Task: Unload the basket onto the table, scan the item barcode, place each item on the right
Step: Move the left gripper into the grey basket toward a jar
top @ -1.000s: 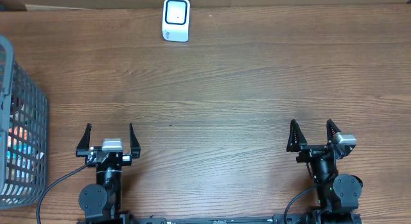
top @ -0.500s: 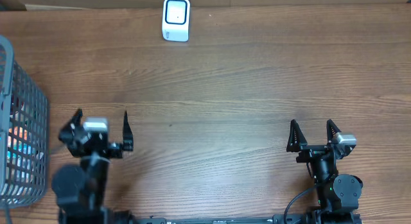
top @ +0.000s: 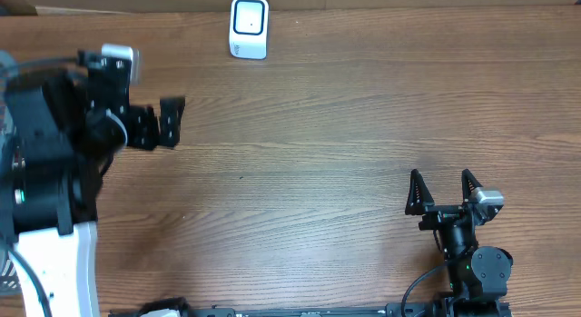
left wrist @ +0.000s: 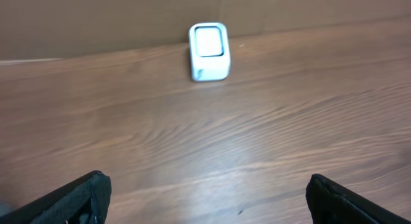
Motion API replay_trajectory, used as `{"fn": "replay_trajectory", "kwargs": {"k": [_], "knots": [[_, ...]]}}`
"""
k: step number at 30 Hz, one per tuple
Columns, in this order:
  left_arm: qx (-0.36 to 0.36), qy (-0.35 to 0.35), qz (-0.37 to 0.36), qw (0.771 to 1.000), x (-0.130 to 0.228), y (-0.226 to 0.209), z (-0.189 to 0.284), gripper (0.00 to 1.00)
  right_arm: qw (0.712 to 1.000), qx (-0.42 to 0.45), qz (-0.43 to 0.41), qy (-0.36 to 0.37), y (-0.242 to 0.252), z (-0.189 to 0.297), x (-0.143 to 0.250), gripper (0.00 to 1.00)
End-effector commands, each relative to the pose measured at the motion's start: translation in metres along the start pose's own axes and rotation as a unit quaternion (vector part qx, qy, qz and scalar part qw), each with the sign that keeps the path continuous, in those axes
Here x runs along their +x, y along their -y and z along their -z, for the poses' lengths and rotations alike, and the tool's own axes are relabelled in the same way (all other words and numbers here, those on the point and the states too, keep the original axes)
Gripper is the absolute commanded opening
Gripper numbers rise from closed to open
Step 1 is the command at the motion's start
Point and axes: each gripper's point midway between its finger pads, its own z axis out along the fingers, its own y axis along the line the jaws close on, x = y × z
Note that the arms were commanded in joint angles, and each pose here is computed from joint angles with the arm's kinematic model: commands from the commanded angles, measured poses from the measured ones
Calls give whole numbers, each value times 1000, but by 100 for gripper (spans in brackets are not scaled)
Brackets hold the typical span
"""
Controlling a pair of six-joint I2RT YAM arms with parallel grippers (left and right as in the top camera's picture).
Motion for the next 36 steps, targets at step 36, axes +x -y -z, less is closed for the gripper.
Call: {"fn": "replay_trajectory", "kwargs": {"k": [36], "knots": [[-397, -43, 454, 796, 88, -357, 62, 100, 1000, 0, 0, 2, 1, 0, 2, 100]]}}
